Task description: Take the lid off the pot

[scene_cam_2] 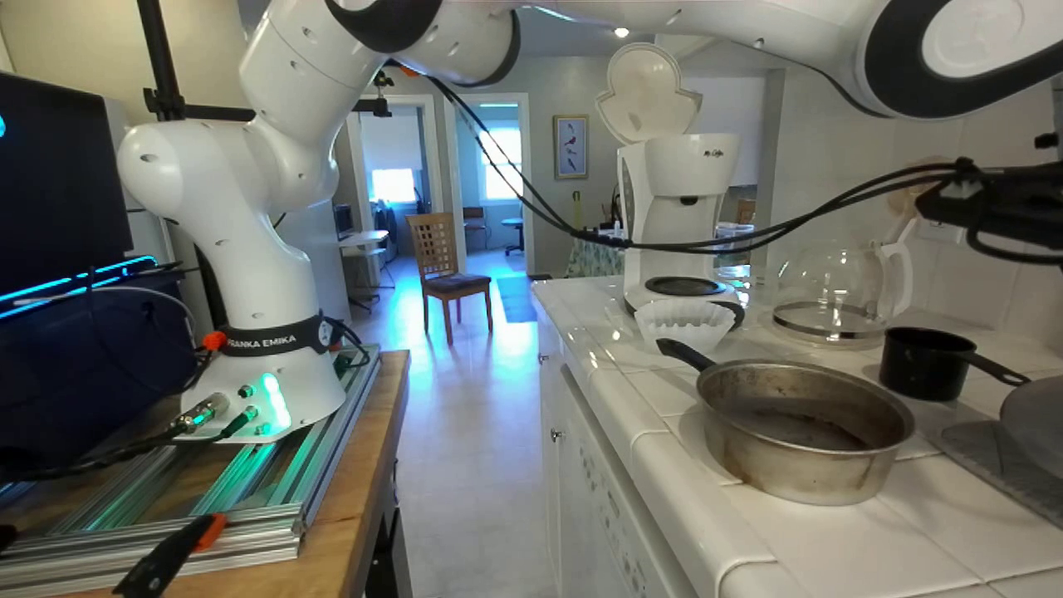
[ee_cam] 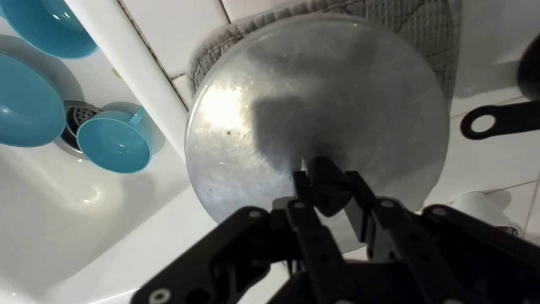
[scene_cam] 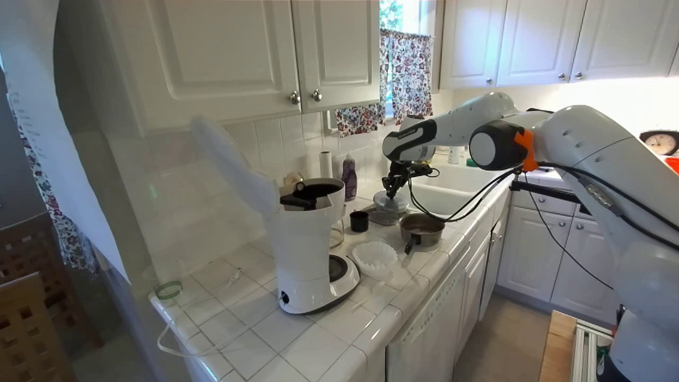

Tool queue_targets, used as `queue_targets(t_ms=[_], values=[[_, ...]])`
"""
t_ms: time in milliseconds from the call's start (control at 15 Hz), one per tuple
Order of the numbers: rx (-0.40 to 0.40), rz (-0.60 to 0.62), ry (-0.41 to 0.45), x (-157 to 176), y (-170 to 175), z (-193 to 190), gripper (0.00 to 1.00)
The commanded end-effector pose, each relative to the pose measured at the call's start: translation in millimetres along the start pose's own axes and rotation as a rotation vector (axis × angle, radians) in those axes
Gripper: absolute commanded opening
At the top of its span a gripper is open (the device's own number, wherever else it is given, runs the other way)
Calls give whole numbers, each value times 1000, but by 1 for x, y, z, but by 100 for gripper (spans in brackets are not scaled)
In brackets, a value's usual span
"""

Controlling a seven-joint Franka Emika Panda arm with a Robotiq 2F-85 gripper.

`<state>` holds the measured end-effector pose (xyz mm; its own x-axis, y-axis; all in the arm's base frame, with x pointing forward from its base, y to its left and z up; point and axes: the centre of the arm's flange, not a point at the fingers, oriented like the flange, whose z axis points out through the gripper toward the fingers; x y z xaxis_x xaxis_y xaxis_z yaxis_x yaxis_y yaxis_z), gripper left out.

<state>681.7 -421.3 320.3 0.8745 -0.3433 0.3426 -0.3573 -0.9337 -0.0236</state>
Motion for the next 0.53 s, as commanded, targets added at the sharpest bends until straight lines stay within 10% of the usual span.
queue_targets(t_ms=[0, 267, 400, 467], values=[[22, -10, 2, 17, 2, 9, 6], [18, -11, 1, 19, 1, 14, 6], [16, -7, 1, 20, 0, 14, 51], [15, -6, 3, 21, 0, 14, 55]])
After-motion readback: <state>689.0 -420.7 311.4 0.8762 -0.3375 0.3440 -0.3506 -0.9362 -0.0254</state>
